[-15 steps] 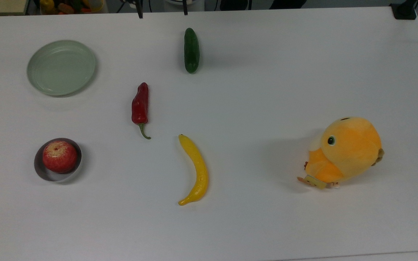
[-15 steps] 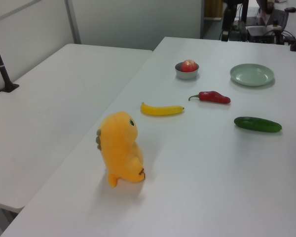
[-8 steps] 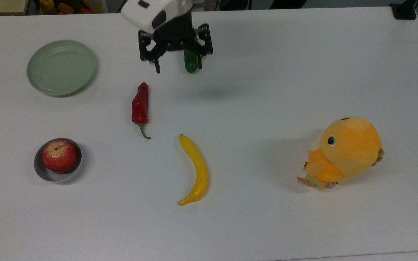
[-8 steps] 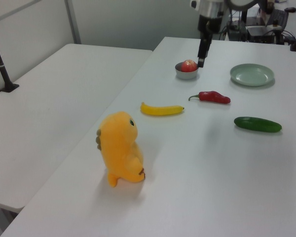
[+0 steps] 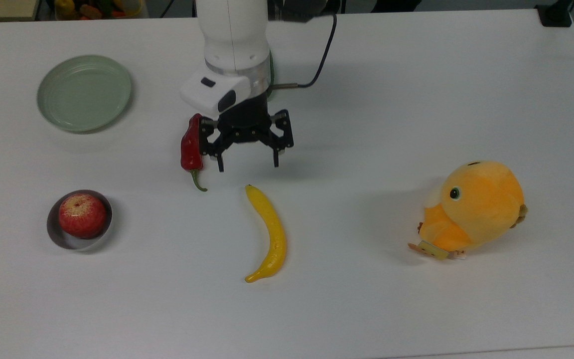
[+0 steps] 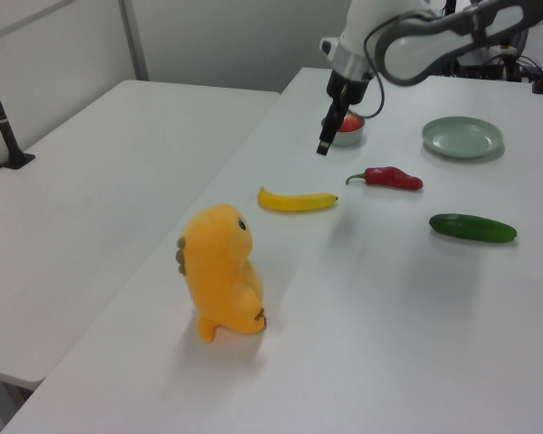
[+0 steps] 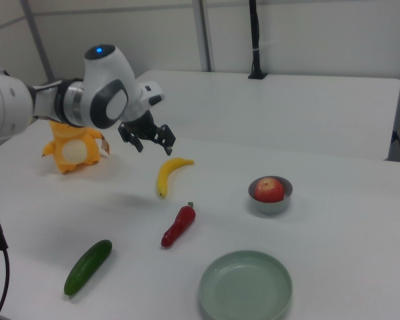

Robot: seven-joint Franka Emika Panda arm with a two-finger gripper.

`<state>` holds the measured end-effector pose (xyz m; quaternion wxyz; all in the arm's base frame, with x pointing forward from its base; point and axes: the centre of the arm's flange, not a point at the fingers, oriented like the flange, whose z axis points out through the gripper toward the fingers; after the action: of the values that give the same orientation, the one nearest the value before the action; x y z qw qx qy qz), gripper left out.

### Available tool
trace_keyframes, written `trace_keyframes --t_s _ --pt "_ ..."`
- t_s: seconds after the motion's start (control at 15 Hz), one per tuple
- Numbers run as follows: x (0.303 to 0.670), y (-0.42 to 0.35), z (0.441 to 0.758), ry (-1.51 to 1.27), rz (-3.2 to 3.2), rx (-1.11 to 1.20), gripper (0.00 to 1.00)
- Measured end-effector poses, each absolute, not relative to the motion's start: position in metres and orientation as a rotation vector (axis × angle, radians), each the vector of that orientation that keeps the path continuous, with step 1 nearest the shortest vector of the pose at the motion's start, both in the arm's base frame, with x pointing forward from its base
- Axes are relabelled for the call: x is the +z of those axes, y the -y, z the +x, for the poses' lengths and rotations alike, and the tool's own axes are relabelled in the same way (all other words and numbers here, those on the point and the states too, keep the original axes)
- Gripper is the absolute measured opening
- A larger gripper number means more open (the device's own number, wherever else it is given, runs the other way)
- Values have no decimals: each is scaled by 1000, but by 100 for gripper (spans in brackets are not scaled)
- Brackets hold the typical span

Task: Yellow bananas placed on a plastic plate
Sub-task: 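Lower the gripper over the banana's stem end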

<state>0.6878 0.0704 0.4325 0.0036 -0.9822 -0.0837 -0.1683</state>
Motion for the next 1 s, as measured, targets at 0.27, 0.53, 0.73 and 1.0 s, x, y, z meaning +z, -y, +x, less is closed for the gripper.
trace_keyframes --t_s 0.27,0.53,0.73,1.0 --pt "394 -74 699 268 -3081 -536 100" --pt "354 -90 708 302 -3078 -537 100" --pt "338 -90 713 302 -3085 -513 100" --pt "322 -94 717 309 -3085 -502 99"
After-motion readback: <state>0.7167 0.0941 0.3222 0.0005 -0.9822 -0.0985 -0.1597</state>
